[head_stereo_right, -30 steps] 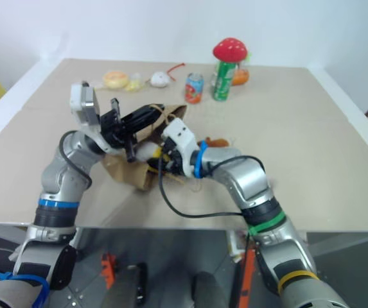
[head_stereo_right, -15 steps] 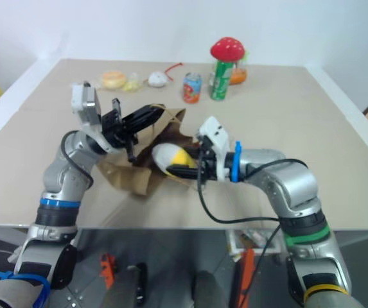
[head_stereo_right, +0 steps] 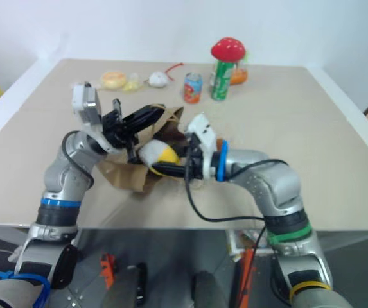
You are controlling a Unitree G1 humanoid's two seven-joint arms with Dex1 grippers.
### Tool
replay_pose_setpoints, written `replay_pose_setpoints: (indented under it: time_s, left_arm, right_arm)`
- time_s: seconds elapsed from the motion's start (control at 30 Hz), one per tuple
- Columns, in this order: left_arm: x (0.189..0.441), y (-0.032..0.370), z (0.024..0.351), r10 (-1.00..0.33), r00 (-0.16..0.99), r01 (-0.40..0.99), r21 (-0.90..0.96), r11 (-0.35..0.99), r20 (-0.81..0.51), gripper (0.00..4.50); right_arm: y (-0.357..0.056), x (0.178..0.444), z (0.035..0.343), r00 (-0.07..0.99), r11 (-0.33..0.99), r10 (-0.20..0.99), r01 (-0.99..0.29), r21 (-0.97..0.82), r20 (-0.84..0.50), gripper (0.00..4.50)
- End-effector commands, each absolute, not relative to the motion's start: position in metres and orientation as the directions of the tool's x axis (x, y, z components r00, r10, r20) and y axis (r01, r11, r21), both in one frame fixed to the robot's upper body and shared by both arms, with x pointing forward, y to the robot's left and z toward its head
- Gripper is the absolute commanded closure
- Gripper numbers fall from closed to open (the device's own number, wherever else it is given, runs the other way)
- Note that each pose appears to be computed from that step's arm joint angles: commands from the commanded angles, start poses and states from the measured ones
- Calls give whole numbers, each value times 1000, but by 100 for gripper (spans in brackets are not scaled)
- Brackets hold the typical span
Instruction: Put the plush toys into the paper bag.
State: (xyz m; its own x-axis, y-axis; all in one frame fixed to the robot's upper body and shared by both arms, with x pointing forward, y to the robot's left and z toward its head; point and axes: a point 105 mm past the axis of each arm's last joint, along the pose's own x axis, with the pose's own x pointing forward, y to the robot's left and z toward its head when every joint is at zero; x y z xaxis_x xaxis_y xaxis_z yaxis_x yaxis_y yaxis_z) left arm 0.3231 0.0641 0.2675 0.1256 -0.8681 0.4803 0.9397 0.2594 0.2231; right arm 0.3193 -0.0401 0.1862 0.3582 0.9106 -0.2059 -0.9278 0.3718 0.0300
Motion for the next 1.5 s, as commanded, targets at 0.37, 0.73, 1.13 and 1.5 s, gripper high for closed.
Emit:
replay_pose_setpoints:
  time_s: [0.37,0.73,1.13,1.5]
  left_arm:
    - [317,66,279,-856,104,925,267,270,506,450]
    - [323,68,283,-839,120,929,238,283,530,450]
    - [321,70,281,-853,113,932,242,268,510,450]
    - [317,69,279,-857,108,934,244,261,503,450]
  right_arm:
    - [-40,343,202,425,420,889,-905,-66,-172,11]
    - [-108,331,233,474,474,874,-880,-24,-103,11]
    - [-155,371,208,742,724,644,-670,-166,-187,11]
    - [-164,413,167,826,785,455,-548,-288,-332,11]
